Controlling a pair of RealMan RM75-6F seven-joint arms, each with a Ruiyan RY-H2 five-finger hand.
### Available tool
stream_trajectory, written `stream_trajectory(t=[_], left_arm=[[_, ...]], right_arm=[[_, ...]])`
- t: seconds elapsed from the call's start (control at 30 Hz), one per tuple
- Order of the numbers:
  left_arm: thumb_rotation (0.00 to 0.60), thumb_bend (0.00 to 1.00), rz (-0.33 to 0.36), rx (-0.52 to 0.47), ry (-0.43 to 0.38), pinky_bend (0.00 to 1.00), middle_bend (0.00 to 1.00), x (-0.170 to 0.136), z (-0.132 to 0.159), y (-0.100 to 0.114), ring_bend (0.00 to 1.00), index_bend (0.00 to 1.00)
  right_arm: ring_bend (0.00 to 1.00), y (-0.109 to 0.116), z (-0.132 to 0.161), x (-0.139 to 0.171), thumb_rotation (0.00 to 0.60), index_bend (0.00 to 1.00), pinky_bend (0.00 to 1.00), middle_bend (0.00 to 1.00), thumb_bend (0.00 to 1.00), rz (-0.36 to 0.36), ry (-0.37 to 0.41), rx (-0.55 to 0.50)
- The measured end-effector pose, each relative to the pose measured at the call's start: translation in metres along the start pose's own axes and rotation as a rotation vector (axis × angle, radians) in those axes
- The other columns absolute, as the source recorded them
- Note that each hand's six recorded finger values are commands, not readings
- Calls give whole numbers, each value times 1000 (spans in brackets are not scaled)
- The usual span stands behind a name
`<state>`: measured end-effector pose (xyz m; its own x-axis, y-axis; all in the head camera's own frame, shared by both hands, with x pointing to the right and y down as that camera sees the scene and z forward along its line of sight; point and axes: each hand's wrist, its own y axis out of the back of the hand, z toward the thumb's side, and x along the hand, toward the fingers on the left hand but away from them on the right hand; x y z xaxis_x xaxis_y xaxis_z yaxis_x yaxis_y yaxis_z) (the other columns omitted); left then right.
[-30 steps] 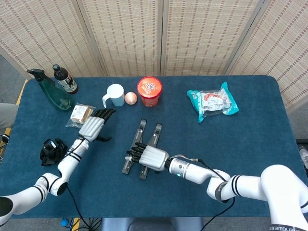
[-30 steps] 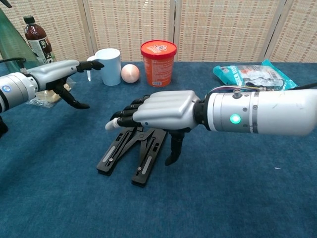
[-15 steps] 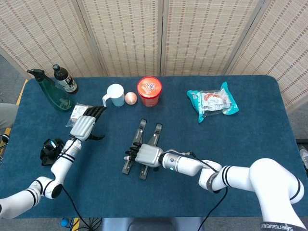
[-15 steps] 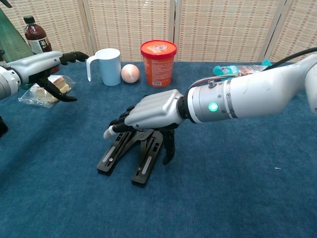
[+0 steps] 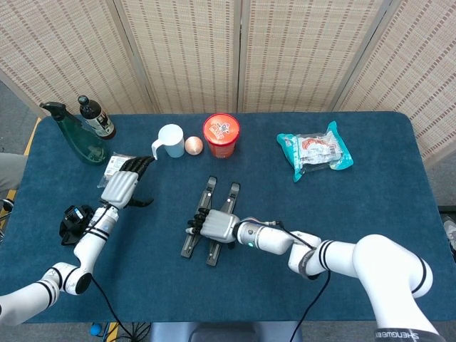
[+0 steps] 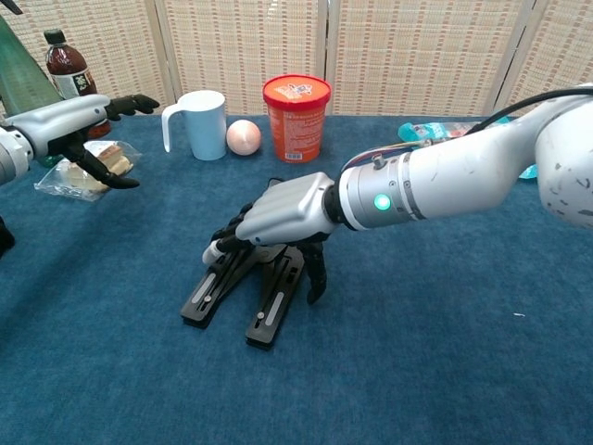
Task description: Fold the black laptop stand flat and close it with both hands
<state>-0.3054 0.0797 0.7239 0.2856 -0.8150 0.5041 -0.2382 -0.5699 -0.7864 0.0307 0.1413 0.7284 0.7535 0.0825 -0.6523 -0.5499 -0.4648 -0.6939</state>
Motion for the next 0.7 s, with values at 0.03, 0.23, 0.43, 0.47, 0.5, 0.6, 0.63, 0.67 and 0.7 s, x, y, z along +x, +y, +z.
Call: stream_trajectory(t=[0.03, 0.23, 0.43, 0.47, 0.5, 0.6, 0.63, 0.67, 0.7], left_arm=[[600, 150, 0, -1, 1, 44, 40, 0, -1, 0, 42, 0], [600, 151, 2, -6, 5, 44, 40, 0, -2, 0, 41, 0], [600, 150, 5, -10, 4, 45, 40, 0, -3, 0, 41, 0], [600, 150, 6, -10, 4, 45, 40, 0, -3, 0, 41, 0], [600, 150, 7, -10, 4, 45, 40, 0, -3, 0, 41, 0], [600, 150, 5, -8, 4, 44, 40, -1, -4, 0, 41, 0], [600, 150, 4, -7, 4, 44, 40, -1, -4, 0, 41, 0], [600, 150, 5, -9, 4, 45, 40, -1, -4, 0, 41, 0], [600, 150, 5, -10, 4, 45, 40, -1, -4, 0, 41, 0]], right_arm=[[0, 0, 0, -1, 600, 0, 0, 0, 0, 1, 0, 1], [0, 2, 0, -5, 600, 0, 0, 0, 0, 8, 1, 8], [0, 4, 0, -10, 600, 0, 0, 0, 0, 15, -2, -3], [0, 4, 0, -11, 600, 0, 0, 0, 0, 16, -3, -6], [0, 4, 0, -11, 600, 0, 0, 0, 0, 17, -4, -9], [0, 5, -1, -13, 600, 0, 0, 12, 0, 20, -9, -14], [0, 4, -1, -13, 600, 0, 0, 20, 0, 22, -10, -18], [0, 4, -2, -13, 600, 0, 0, 32, 0, 24, -12, -22], [0, 4, -3, -13, 600, 0, 0, 44, 0, 26, -14, -25]])
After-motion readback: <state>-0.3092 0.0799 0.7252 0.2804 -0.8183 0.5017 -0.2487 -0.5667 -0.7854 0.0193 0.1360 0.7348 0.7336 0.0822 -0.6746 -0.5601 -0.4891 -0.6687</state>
